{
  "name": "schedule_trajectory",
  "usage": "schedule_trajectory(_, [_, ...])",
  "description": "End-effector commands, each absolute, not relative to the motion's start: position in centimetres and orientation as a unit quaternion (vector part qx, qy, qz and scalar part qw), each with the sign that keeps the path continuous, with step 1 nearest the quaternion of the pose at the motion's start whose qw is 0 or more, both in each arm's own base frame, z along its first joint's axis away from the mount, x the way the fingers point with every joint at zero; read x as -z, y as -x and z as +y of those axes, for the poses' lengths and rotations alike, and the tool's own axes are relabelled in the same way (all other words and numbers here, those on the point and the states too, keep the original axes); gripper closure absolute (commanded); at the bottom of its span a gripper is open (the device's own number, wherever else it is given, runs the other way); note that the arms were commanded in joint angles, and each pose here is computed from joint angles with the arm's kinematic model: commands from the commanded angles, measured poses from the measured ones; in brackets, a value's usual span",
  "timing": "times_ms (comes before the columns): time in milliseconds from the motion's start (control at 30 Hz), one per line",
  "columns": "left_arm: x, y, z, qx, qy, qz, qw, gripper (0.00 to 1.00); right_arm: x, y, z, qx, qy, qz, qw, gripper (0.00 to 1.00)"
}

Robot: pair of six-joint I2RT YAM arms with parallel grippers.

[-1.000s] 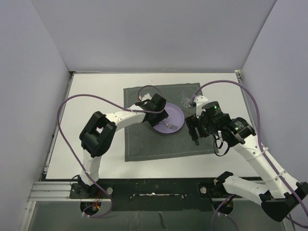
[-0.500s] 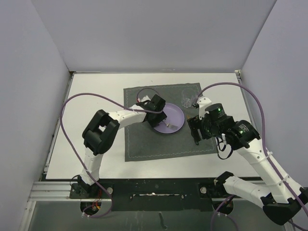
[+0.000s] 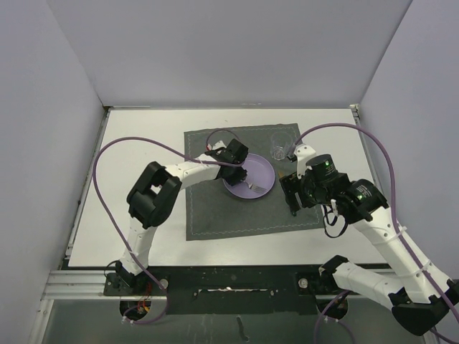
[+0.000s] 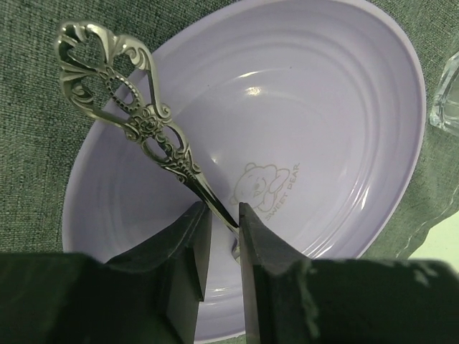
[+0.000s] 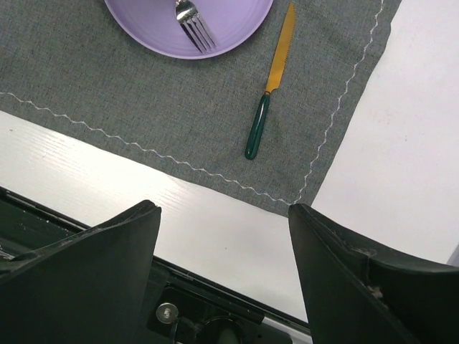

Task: Set the dinner table for one person
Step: Pick up the fork from the napkin.

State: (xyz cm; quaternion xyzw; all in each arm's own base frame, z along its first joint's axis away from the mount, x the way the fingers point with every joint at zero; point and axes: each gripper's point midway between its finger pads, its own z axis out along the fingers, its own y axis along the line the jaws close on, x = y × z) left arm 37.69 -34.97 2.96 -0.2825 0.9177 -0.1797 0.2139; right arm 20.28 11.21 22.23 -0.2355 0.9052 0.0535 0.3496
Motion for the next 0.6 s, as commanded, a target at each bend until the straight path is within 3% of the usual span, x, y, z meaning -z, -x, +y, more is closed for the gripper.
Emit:
schedule_trajectory(0, [-3.5, -38.7, -35.4, 0.182, 0.276, 0.918, 0.221, 0.80, -24.0, -20.7, 11.1, -0.053, 0.234, 0.892, 0.382, 0.26])
schedule_trajectory(567, [-4.7, -38.9, -36.0, 0.186, 0.243, 0.923, 0.235, 0.93, -23.9, -20.6, 11.0, -0.054, 0.233, 0.892, 0.384, 0.26])
